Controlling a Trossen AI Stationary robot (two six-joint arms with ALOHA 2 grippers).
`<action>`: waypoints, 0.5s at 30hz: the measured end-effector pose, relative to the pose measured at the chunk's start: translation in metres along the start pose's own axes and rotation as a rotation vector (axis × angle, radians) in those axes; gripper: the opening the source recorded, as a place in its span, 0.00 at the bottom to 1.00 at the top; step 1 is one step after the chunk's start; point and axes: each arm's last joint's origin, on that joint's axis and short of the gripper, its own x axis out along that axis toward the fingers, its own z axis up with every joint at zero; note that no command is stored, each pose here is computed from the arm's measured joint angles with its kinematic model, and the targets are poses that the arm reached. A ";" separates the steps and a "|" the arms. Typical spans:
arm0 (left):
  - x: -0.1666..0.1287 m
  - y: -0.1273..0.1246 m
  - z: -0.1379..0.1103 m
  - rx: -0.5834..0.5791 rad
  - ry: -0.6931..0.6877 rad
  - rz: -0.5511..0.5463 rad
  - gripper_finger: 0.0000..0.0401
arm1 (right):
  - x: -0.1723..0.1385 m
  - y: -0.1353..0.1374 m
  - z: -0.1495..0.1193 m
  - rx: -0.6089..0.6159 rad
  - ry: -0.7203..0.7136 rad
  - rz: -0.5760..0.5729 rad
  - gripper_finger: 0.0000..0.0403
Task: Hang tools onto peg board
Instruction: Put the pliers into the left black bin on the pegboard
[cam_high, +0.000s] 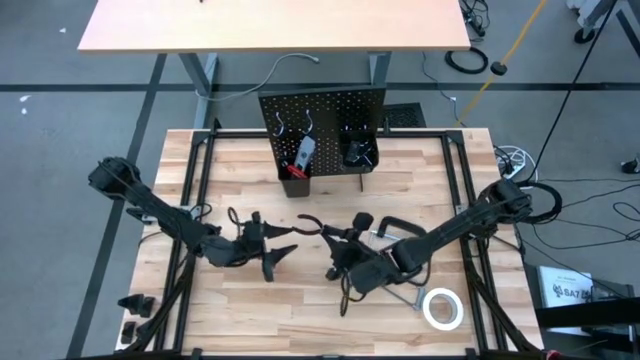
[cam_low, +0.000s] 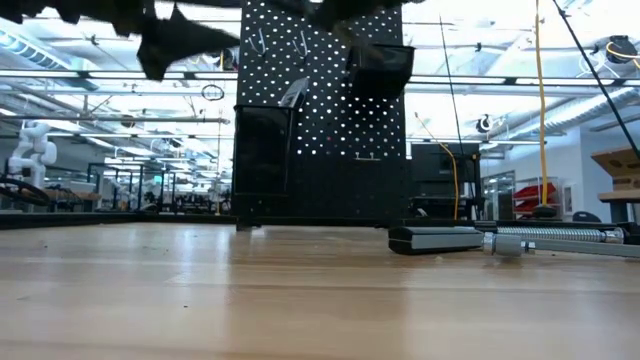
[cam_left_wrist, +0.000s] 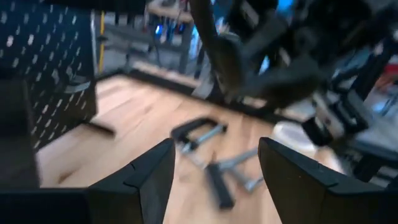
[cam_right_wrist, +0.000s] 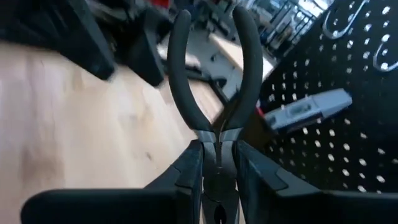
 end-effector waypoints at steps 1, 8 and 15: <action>0.000 -0.002 0.002 -0.004 -0.024 -0.018 0.58 | -0.002 0.001 0.003 0.020 -0.020 0.002 0.15; 0.003 -0.012 0.005 -0.002 -0.129 -0.108 0.58 | -0.008 0.002 0.019 0.150 -0.113 0.002 0.15; 0.008 -0.014 0.004 -0.022 -0.195 -0.114 0.58 | -0.008 0.002 0.020 0.160 -0.119 0.002 0.15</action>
